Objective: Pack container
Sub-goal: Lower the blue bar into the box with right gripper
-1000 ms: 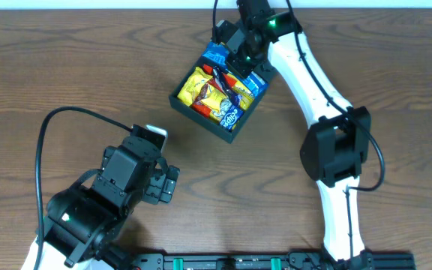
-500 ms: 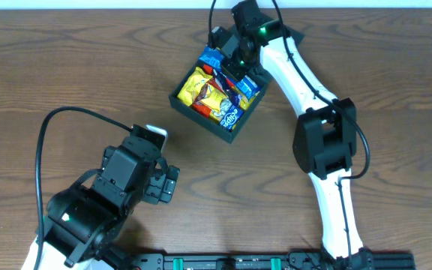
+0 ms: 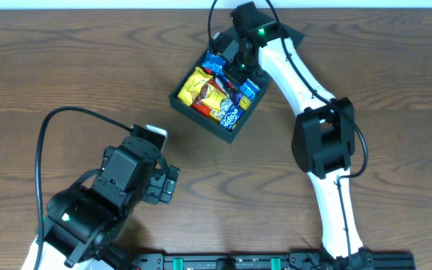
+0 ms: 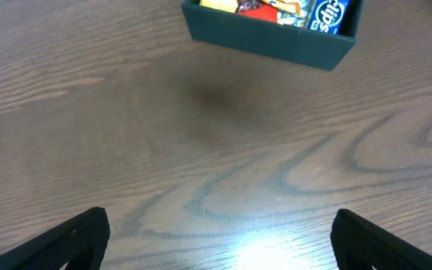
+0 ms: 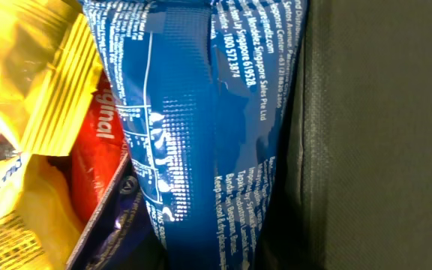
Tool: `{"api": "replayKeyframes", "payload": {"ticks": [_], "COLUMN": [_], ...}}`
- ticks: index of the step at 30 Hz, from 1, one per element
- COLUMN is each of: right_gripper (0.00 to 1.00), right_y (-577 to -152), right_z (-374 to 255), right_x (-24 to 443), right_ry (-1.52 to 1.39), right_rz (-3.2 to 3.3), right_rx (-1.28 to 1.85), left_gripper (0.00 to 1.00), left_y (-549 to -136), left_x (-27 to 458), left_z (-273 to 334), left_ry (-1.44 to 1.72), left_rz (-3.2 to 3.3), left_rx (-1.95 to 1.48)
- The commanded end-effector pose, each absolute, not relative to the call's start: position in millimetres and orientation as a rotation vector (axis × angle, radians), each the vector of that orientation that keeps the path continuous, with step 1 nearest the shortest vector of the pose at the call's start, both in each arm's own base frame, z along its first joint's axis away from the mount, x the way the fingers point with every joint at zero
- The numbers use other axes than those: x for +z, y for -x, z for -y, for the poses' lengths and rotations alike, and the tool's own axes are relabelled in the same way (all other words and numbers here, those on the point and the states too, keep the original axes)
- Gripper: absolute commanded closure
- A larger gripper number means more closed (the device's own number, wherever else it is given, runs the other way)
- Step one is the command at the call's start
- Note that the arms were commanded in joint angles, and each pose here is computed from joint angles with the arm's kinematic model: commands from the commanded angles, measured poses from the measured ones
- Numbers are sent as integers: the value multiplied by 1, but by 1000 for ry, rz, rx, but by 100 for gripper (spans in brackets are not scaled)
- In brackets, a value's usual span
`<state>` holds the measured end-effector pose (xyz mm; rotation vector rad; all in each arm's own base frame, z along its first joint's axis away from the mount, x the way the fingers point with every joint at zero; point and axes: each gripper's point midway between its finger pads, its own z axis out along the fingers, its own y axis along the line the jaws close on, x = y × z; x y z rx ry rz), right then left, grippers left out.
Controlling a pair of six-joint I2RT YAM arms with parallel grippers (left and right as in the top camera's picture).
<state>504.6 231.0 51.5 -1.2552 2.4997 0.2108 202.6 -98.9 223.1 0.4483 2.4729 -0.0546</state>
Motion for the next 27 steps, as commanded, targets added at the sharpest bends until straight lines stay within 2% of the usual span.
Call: {"api": "replayKeyframes", "payload": {"ticks": [1, 3, 9, 14, 15, 16, 17, 19, 20, 22, 27], "right_gripper": [73, 67, 41, 41, 43, 56, 75, 96, 99, 99, 98], "right_y": [-510, -511, -515, -506, -505, -502, -500, -494, -490, -477, -437], "right_z": [-224, -225, -229, -235, -237, -241, -243, -245, -246, -248, -238], "right_x": [35, 39, 66, 105, 119, 137, 151, 171, 178, 184, 149], "right_ry": [1260, 1257, 1189, 1145, 1098, 1031, 971, 877, 830, 747, 349], "right_rz": [-2530, -2521, -2502, -2479, -2476, -2472, -2472, -2480, -2496, -2549, -2862], "right_rx": [125, 126, 136, 148, 158, 184, 200, 230, 247, 276, 315], "left_gripper": [5, 5, 5, 5, 5, 5, 5, 5, 5, 5, 5], "left_y": [-203, -203, -203, -203, -203, -203, -203, -203, -203, -203, -203], "left_x": [223, 223, 223, 223, 223, 223, 223, 223, 223, 223, 223], "left_z": [98, 98, 98, 98, 98, 98, 98, 98, 98, 98, 98], "left_ry": [-461, -461, -461, -461, -461, -461, -461, -461, -461, -461, -461], "left_rz": [-2470, -2470, -2470, -2470, -2470, -2470, -2470, -2470, -2470, -2470, -2470], "left_rx": [-44, -44, -44, -44, -44, -44, -44, -44, -44, -44, -44]}}
